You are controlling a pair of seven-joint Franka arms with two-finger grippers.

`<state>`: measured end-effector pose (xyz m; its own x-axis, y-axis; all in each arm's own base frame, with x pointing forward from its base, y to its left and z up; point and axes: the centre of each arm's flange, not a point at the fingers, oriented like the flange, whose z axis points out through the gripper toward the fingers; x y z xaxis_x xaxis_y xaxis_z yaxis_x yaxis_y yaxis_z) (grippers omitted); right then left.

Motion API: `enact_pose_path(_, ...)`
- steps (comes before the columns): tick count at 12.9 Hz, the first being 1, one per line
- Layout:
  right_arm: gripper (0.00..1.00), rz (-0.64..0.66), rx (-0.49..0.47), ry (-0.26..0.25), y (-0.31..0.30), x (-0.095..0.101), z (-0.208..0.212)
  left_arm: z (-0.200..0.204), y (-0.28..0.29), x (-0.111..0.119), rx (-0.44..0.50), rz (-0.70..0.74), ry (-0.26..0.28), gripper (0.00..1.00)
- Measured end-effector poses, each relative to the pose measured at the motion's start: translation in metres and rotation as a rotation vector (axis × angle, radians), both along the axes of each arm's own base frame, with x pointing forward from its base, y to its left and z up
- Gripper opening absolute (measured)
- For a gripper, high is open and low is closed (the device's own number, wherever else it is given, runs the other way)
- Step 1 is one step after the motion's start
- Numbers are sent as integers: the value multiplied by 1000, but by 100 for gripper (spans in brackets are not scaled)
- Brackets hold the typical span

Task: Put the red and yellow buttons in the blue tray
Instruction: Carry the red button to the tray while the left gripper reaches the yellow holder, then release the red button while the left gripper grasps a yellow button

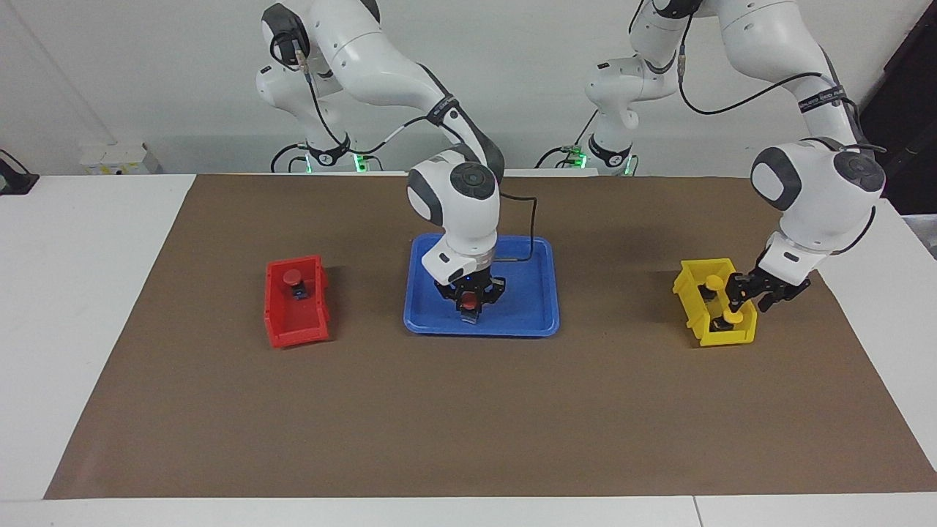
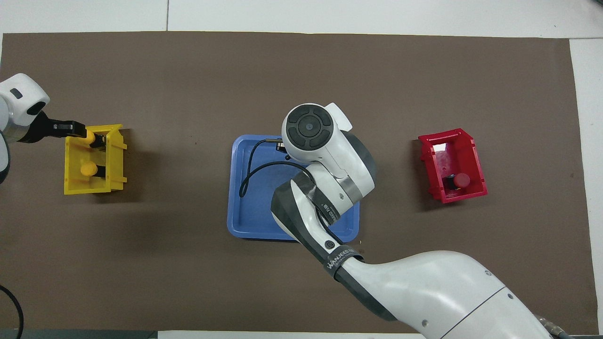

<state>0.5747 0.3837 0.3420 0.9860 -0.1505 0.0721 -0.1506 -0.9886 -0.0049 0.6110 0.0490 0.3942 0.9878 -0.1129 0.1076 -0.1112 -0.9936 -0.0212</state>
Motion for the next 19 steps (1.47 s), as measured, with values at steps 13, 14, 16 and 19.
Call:
enact_pose_path(13, 100, 237, -3, 123, -312, 3, 95, -40, -8, -4, 1, -13, 5, 41)
enact_pose_path(14, 97, 268, 23, 119, -336, -1, 83, -39, -7, -4, 1, -11, 4, 41)
enact_pose_path(16, 86, 291, 33, 90, -360, -14, 57, -28, -5, 1, 3, -10, 4, 41)
enact_pose_path(19, 77, 304, 25, 55, -354, -33, 34, 45, 1, 19, 57, -30, 70, 41)
